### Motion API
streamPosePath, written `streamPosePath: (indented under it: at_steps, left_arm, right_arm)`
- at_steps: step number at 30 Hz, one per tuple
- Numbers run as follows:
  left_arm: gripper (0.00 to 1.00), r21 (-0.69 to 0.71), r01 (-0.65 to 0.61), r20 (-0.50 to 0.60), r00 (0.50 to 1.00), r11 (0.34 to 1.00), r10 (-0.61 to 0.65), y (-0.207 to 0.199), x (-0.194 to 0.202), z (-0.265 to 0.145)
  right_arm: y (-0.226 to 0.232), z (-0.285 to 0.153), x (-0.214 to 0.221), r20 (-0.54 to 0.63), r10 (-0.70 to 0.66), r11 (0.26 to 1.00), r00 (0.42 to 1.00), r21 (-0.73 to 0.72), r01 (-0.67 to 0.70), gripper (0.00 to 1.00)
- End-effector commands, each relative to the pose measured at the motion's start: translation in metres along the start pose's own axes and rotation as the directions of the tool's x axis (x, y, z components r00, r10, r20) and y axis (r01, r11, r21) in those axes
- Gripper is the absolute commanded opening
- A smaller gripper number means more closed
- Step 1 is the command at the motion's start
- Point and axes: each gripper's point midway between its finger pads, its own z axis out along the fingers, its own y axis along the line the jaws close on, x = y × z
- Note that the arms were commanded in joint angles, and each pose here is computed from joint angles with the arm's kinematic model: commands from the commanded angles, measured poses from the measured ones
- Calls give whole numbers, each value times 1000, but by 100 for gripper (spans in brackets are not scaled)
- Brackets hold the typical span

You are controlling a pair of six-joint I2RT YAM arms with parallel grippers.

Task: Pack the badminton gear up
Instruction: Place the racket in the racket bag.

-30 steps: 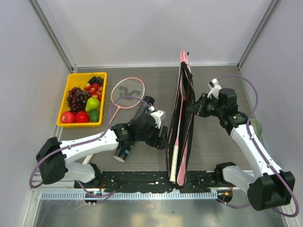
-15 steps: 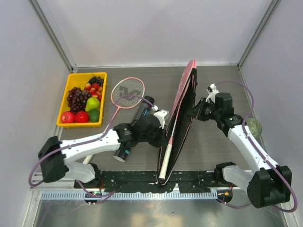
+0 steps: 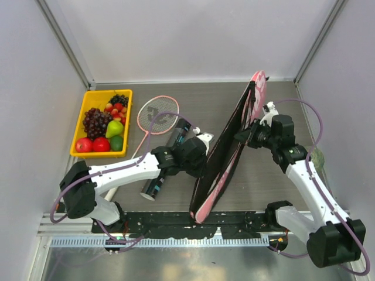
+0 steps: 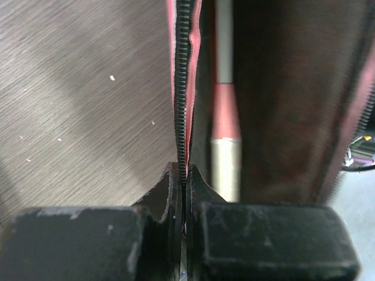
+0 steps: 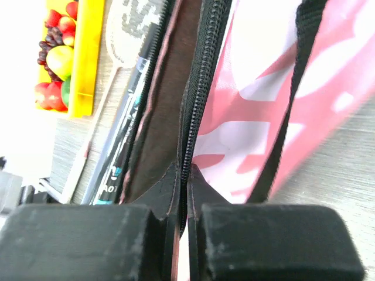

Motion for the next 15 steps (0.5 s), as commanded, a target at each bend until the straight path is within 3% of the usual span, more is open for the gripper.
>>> streamPosePath:
  at_steps: [1, 4, 9, 15]
  left_arm:
    - [0, -18, -17, 70, 997, 1000, 18, 2, -18, -9]
    - [0, 11, -29, 105, 994, 1000, 28, -8, -26, -10]
    - [0, 18, -52, 191, 980, 998, 47, -16, -33, -22]
    - [2, 7, -36, 129, 991, 999, 35, -10, -17, -7]
  right_arm:
    - [25, -16, -46, 167, -70, 996, 983, -40, 78, 5]
    - [8, -2, -24, 98, -54, 998, 994, -21, 56, 5]
    - [-6, 8, -11, 85, -49, 999, 995, -12, 50, 5]
    - [-3, 12, -4, 76, -70, 995, 995, -61, 75, 5]
